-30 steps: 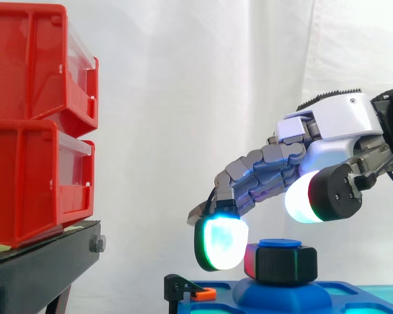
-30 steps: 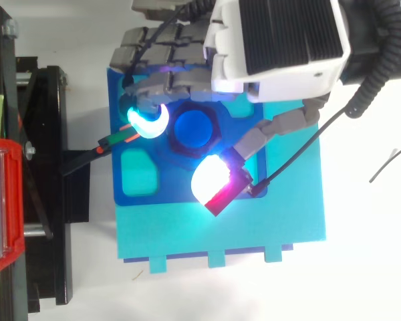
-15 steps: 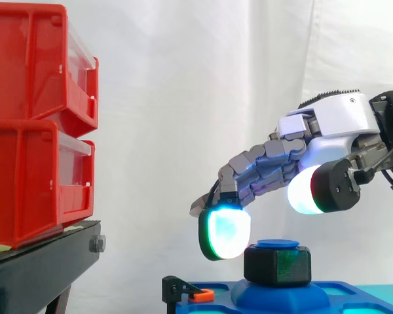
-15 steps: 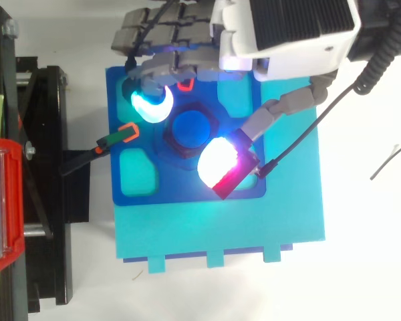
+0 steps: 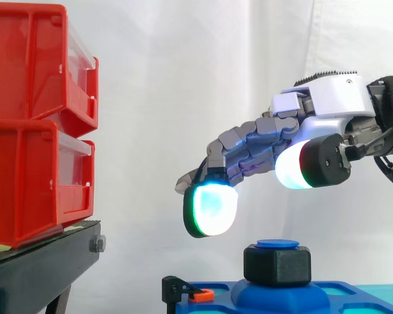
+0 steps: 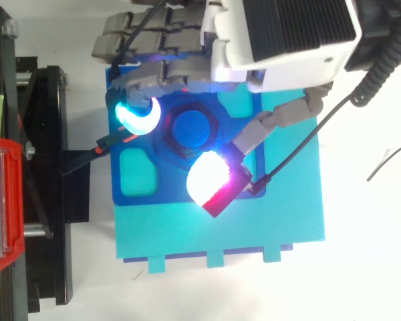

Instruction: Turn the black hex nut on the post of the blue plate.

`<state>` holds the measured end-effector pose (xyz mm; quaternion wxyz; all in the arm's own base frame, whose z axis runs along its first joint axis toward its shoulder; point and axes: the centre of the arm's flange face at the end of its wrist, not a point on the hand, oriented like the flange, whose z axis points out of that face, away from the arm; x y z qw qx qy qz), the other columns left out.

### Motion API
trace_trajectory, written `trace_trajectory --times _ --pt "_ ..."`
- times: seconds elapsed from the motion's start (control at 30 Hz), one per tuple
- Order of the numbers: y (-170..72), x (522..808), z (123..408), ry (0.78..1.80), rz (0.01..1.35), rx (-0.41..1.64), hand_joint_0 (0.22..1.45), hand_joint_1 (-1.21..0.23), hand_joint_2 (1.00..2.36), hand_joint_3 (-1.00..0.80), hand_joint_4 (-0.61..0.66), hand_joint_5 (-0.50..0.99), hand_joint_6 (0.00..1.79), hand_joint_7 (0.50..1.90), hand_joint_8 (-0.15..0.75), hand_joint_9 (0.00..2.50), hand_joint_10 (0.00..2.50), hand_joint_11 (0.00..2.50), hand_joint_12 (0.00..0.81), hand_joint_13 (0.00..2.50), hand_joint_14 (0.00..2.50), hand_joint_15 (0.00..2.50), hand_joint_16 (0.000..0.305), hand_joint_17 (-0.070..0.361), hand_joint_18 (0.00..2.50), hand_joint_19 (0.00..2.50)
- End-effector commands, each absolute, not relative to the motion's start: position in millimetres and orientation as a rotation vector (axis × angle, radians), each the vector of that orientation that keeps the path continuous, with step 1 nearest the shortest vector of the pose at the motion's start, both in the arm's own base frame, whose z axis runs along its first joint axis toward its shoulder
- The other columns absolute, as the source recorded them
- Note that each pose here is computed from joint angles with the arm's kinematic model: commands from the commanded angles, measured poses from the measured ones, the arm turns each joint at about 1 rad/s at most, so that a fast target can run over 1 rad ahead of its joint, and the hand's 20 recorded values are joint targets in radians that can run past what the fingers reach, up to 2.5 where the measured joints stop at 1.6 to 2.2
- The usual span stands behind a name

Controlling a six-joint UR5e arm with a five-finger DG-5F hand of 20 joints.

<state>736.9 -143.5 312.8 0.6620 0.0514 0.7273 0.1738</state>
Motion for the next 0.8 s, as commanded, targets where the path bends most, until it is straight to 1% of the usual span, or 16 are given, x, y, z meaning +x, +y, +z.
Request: trace_trajectory --times 0.0,0.07,0.13,0.17,0.2,0.3,0.33,0.43,0.77 --pt "-134 740 313 1.641 0.389 0.119 0.45 -0.41 1.00 -0.50 0.22 -0.19 0.50 1.03 0.257 0.23 0.00 0.00 0.386 0.08 0.00 0.00 0.063 0.142 0.00 0.15" --pt "-130 741 313 1.643 0.383 0.121 0.45 -0.41 1.00 -0.50 0.22 -0.19 0.50 1.03 0.256 0.22 0.00 0.00 0.386 0.08 0.00 0.00 0.063 0.142 0.00 0.15" --pt "-124 741 311 1.652 0.381 0.123 0.44 -0.34 1.00 -0.50 0.22 -0.19 0.50 1.02 0.257 0.22 0.00 0.00 0.387 0.07 0.00 0.00 0.063 0.142 0.00 0.16" --pt "-123 741 310 1.655 0.379 0.124 0.45 -0.27 1.00 -0.50 0.22 -0.19 0.50 1.01 0.256 0.22 0.00 0.00 0.386 0.07 0.00 0.00 0.063 0.141 0.00 0.16" --pt "-117 742 310 1.658 0.373 0.129 0.45 -0.20 1.00 -0.50 0.23 -0.19 0.50 1.01 0.258 0.22 0.00 0.00 0.386 0.06 0.00 0.00 0.063 0.141 0.00 0.16" --pt "-114 743 310 1.657 0.367 0.137 0.46 -0.16 1.00 -0.50 0.23 -0.19 0.50 1.01 0.257 0.22 0.00 0.00 0.386 0.05 0.00 0.00 0.062 0.140 0.00 0.16" --pt "-106 745 311 1.655 0.366 0.136 0.46 -0.15 1.00 -0.50 0.23 -0.19 0.50 1.01 0.257 0.22 0.00 0.00 0.386 0.05 0.00 0.00 0.063 0.141 0.00 0.17" --pt "-100 746 310 1.657 0.364 0.134 0.46 -0.14 1.00 -0.50 0.23 -0.19 0.50 1.01 0.258 0.22 0.00 0.00 0.385 0.05 0.00 0.00 0.063 0.141 0.00 0.16" --pt "-89 741 290 1.683 0.354 0.150 0.46 -0.15 1.00 -0.50 0.23 -0.18 0.50 1.01 0.262 0.23 0.00 0.00 0.384 0.05 0.00 0.00 0.062 0.141 0.00 0.16"
